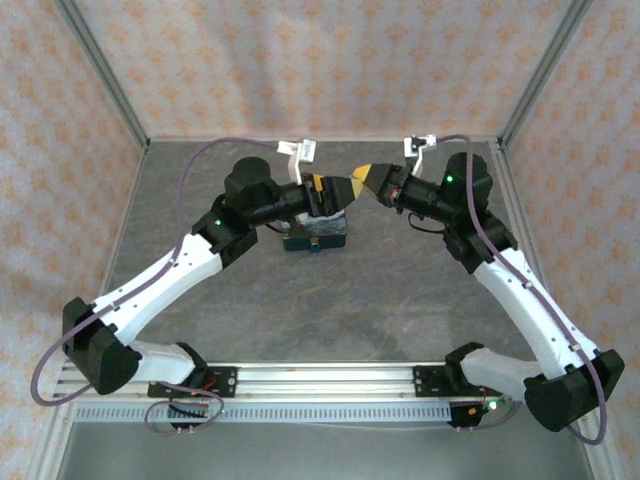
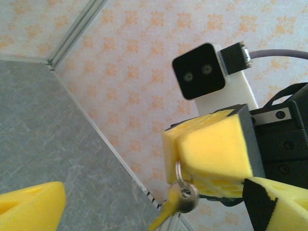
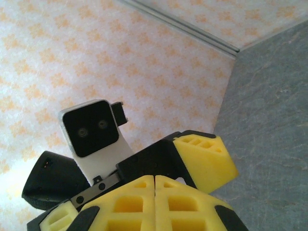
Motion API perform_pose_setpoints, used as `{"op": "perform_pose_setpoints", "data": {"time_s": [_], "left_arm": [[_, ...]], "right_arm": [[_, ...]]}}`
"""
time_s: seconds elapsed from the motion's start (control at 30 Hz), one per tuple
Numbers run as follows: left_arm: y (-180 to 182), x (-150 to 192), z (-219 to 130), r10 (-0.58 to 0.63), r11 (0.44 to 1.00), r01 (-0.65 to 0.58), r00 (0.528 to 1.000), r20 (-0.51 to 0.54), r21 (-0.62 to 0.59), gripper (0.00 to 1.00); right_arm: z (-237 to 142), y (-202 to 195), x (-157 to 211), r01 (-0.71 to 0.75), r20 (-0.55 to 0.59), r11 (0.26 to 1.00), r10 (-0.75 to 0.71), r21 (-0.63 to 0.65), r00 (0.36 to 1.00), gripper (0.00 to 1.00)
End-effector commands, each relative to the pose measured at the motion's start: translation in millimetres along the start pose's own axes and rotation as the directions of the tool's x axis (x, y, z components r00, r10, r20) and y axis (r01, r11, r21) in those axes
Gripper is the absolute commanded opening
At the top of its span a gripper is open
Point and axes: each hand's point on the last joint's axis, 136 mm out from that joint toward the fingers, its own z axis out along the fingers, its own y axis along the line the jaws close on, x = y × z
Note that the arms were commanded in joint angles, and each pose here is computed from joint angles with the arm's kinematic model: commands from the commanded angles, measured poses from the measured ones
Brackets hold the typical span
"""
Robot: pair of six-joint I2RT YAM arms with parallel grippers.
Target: Unlock the padlock with the key
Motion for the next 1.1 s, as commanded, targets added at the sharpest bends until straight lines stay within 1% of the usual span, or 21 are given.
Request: {"op": "perform_pose_setpoints", "data": {"time_s": [0.0,0.07,0.2,0.27,0.33,0.4,0.43,0.5,0.53,0.57,0.77,0.93,1.07], "left_arm": [[-40,-21,1,0.085,0.987,-0.089,0.996,0.034,0.136,0.92],[-42,-22,4,0.086,0.986,-0.088,0.996,0.024,0.145,0.85],[-45,-22,3,0.093,0.984,-0.094,0.996,0.01,0.151,0.74],[-46,-21,3,0.097,0.983,-0.096,0.995,0.003,0.158,0.67],[-47,-20,4,0.097,0.982,-0.095,0.995,-0.003,0.161,0.57],[-48,-21,4,0.097,0.982,-0.095,0.995,-0.001,0.163,0.56],[-47,-21,4,0.095,0.982,-0.093,0.996,-0.002,0.162,0.59],[-45,-20,5,0.094,0.984,-0.092,0.996,-0.008,0.155,0.7],[-43,-19,5,0.094,0.985,-0.091,0.996,-0.009,0.145,0.73],[-42,-19,5,0.093,0.986,-0.091,0.996,-0.011,0.143,0.73],[-45,-17,5,0.089,0.984,-0.085,0.996,-0.014,0.155,0.59],[-41,-11,7,0.08,0.987,-0.075,0.996,-0.032,0.145,0.4],[-38,-7,6,0.076,0.988,-0.071,0.996,-0.035,0.139,0.32]], "right_arm": [[-1,5,-5,-0.037,0.02,0.999,0.036,0.009,0.999,0.0],[-1,4,-6,-0.04,0.028,0.999,0.04,0.017,0.999,0.0],[-1,-1,-7,-0.05,0.039,0.998,0.049,0.033,0.998,0.0],[1,-1,-8,-0.056,0.038,0.998,0.055,0.028,0.998,0.0],[2,0,-9,-0.064,0.038,0.998,0.064,0.015,0.997,0.0],[3,2,-9,-0.067,0.039,0.998,0.066,0.007,0.997,0.0],[3,2,-9,-0.068,0.04,0.998,0.068,0.006,0.997,0.0],[3,4,-10,-0.07,0.04,0.998,0.07,-0.001,0.997,0.0],[3,5,-10,-0.07,0.042,0.998,0.07,-0.004,0.997,0.0],[3,5,-10,-0.073,0.042,0.997,0.073,-0.005,0.996,0.0],[-1,6,-12,-0.075,0.059,0.997,0.075,-0.006,0.995,0.0],[-4,9,-15,-0.079,0.076,0.997,0.079,-0.007,0.994,0.0],[-7,8,-17,-0.084,0.088,0.996,0.085,-0.006,0.992,0.0]]}}
